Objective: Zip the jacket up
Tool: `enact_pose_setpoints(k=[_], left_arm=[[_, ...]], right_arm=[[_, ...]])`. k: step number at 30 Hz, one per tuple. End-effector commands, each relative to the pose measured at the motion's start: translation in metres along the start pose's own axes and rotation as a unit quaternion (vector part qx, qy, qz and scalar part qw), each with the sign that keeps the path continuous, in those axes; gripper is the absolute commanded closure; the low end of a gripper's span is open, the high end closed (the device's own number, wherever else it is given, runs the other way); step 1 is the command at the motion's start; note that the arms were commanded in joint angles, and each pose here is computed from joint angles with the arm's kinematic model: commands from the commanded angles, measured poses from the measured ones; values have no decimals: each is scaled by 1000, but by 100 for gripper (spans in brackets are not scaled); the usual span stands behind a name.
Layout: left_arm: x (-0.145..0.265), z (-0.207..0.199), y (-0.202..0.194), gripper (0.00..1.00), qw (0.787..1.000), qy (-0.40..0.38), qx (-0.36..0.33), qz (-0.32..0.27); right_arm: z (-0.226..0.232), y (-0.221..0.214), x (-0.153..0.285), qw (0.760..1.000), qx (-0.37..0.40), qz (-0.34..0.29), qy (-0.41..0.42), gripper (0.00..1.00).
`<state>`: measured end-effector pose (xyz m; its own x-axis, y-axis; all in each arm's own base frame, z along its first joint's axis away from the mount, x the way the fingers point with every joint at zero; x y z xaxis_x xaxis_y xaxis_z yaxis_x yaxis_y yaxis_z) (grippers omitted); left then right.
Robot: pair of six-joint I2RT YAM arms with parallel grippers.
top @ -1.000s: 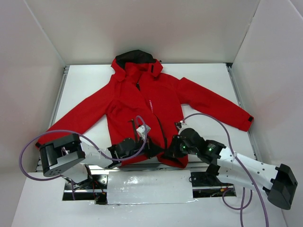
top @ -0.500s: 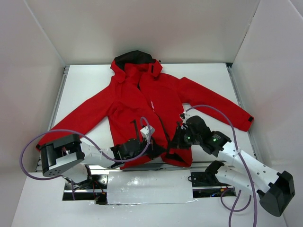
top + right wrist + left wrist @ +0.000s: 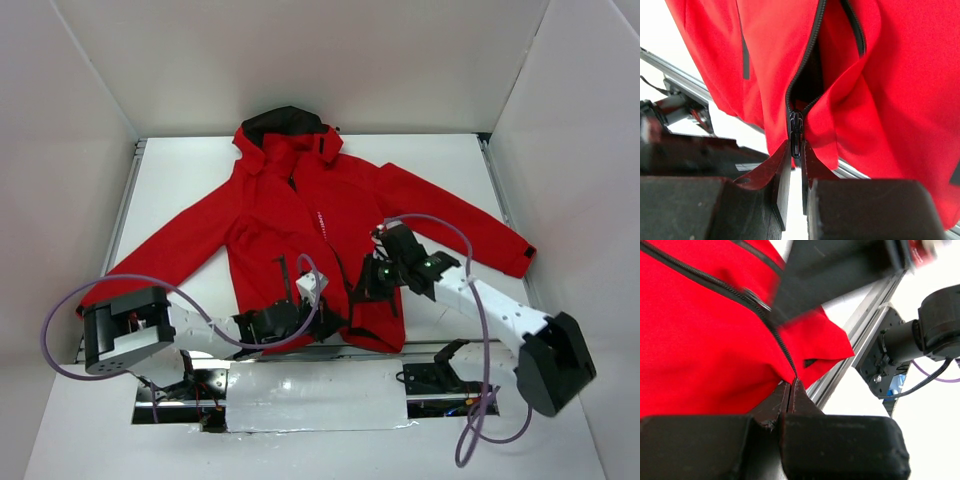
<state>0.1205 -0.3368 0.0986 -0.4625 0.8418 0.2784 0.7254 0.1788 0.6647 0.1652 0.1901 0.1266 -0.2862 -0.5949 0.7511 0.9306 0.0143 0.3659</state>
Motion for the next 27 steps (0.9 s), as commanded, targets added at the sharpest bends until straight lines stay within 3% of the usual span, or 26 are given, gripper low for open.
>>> enact_pose_setpoints(k=[1,6,14,27], left_arm=[[17,-9,-34,100,998,-16,-13,64],[26,-5,-44,100,998,-7,-4,66],[36,-4,-55,100,997,-12,8,76],[44,-38,-73,100,995,-26,-7,99]], right_arm=[[39,101,6,987,41,-148,45,100],[40,128,-31,993,33,-101,46,100],[28,152,-66,996,29,-82,13,100],[22,262,-107,994,2,-112,-13,100]])
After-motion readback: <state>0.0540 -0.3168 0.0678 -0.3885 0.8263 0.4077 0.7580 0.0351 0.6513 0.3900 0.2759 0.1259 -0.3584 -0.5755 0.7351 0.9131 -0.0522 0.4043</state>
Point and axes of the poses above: each gripper's point midway between its finger pads, its own x axis back along the fingers, its own z axis along the line the jaws close on, y = z × x, the point moved 4 cm from there along x, back along the fingers, and after that the axes turned 9 degrees about x, right-handed, at the moved point
